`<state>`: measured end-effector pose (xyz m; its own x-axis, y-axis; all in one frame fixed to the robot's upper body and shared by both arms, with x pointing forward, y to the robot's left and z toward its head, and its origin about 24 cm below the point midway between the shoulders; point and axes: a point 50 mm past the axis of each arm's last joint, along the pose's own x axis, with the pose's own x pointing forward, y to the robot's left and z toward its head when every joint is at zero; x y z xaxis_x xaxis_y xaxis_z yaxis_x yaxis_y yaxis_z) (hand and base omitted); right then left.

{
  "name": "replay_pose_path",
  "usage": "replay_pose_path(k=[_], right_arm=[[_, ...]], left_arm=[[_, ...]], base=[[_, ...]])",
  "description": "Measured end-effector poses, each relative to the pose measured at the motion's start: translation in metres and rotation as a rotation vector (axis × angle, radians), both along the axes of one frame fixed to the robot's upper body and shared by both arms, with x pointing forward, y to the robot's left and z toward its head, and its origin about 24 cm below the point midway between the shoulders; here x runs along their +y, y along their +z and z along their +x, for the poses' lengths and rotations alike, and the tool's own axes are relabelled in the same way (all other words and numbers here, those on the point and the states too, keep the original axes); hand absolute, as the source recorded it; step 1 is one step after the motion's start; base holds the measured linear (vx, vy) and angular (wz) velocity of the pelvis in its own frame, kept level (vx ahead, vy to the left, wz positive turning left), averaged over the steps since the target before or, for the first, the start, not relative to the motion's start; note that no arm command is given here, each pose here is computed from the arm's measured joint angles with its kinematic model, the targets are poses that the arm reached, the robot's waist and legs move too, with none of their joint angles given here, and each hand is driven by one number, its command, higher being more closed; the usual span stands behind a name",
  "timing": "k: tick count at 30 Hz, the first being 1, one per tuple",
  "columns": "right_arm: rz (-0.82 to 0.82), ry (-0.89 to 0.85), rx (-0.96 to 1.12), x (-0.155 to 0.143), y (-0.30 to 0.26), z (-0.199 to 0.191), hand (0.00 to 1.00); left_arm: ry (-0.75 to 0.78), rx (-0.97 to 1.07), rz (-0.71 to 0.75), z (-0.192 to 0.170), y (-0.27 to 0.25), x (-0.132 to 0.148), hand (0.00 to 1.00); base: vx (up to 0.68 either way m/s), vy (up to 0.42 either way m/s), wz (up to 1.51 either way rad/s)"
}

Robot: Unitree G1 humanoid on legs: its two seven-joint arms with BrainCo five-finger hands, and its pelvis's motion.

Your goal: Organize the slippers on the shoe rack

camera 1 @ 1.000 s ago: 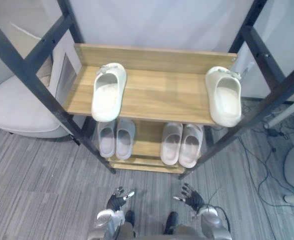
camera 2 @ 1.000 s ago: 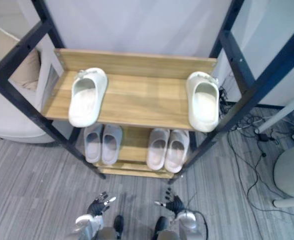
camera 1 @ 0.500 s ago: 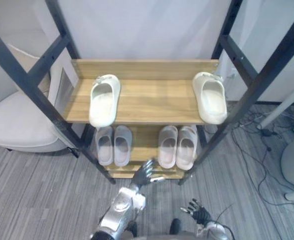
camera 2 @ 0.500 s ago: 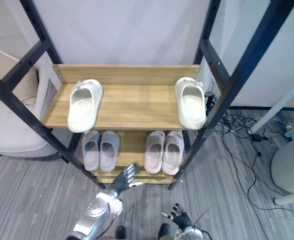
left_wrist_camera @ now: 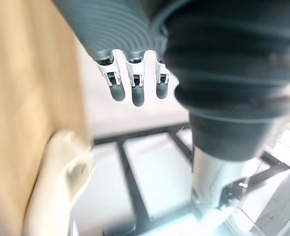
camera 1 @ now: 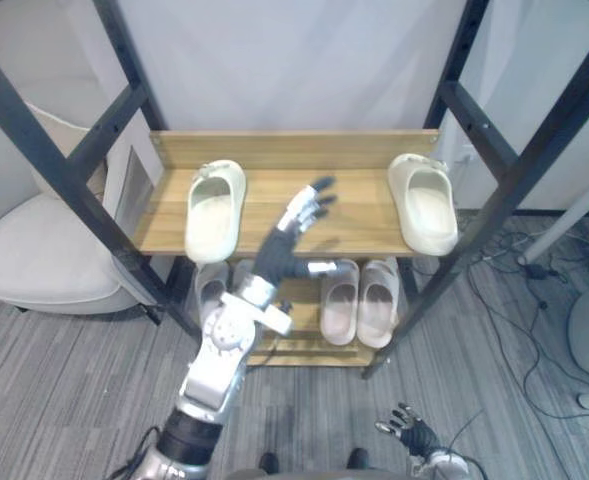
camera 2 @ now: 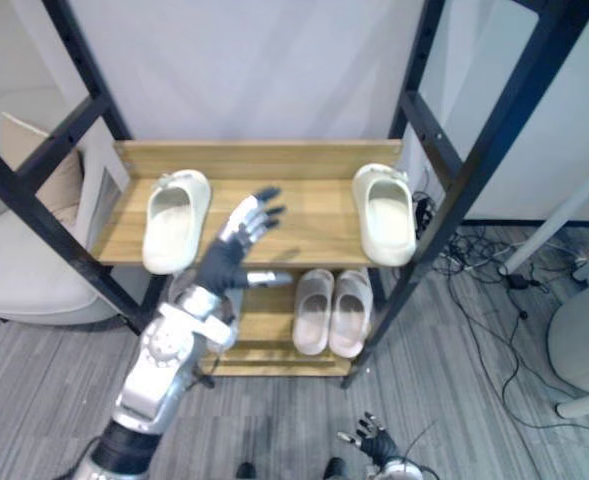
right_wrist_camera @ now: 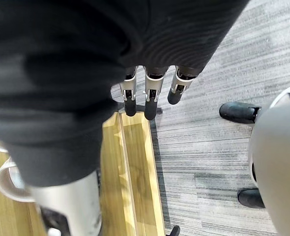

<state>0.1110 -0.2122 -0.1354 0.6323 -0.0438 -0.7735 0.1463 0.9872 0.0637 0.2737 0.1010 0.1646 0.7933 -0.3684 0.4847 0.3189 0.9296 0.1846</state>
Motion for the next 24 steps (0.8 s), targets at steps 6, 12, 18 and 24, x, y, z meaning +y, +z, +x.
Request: replay_pose_path(k=[6, 12, 18, 24], right_arm=[[-0.007, -0.009, -0.002, -0.009, 0.002, 0.002, 0.0], [-0.007, -0.033, -0.012, -0.012, 0.004, 0.005, 0.0], [-0.008, -0.041, -0.016, -0.014, 0.004, 0.006, 0.0], [0.012, -0.046, -0.017, -0.007, 0.003, 0.004, 0.0]], left_arm=[[0.217, 0.05, 0.014, 0.036, 0.007, 0.046, 0.0], [0.416, 0.027, 0.07, 0.05, 0.03, 0.099, 0.0], [0.552, 0.068, 0.073, 0.052, 0.03, 0.135, 0.0], [0.593, 0.089, 0.11, 0.059, 0.036, 0.142, 0.0]], base=[[0.0, 0.001, -0.01], [0.03, 0.007, -0.07], [0.0, 0.024, -0.15], [0.0, 0.0, 0.0]])
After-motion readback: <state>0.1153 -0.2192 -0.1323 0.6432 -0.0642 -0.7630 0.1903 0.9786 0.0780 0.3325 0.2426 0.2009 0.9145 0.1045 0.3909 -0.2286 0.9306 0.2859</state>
